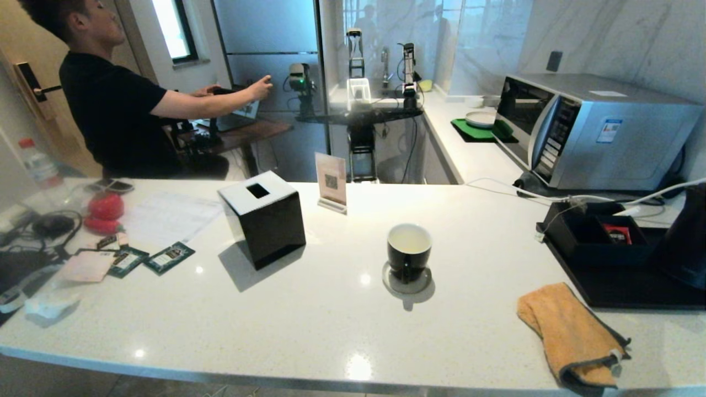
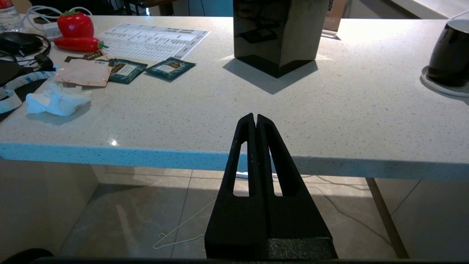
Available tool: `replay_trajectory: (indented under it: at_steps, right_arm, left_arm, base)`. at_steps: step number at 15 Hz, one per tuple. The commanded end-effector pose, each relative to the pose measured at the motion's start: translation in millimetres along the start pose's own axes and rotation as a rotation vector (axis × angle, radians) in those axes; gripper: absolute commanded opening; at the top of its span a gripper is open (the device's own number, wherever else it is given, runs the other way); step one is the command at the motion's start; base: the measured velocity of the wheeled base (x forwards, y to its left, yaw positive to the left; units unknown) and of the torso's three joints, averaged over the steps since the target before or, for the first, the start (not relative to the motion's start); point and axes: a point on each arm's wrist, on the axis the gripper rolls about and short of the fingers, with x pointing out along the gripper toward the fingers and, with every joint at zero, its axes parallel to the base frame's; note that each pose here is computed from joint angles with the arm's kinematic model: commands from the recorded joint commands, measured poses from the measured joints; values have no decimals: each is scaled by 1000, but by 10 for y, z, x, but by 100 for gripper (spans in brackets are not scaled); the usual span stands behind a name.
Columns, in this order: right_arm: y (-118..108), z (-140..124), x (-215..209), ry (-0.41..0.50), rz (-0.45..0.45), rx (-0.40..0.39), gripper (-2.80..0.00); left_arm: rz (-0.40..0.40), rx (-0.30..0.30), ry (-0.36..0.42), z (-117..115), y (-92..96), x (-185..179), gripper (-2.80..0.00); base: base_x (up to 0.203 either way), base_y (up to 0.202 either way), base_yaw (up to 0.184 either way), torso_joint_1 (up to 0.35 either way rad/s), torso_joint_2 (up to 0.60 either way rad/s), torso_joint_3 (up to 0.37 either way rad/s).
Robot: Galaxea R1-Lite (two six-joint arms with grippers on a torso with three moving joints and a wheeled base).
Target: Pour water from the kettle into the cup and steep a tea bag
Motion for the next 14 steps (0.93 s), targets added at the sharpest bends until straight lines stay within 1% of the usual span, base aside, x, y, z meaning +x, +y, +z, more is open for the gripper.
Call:
replay_trajectory:
  at_steps: [1,9,10,14]
  right_arm:
    - [12,-71,24,13,1,-9,-280]
    - [21,-107,34,24,3,-11,-280]
    - [20,-103,31,23,3,-11,0]
    - [45,-88,22,20,9,-9,0]
  left_arm:
    - [0,-2,0,0,0,0,-280]
    - [0,0,0,0,0,0,-280]
    - [0,-1,-1,1,0,0,-280]
    - [0,-1,0,0,0,0,-280]
  base:
    - [0,0,0,0,0,0]
    - [0,0,0,0,0,0]
    - [0,0,0,0,0,0]
    - [0,0,0,0,0,0]
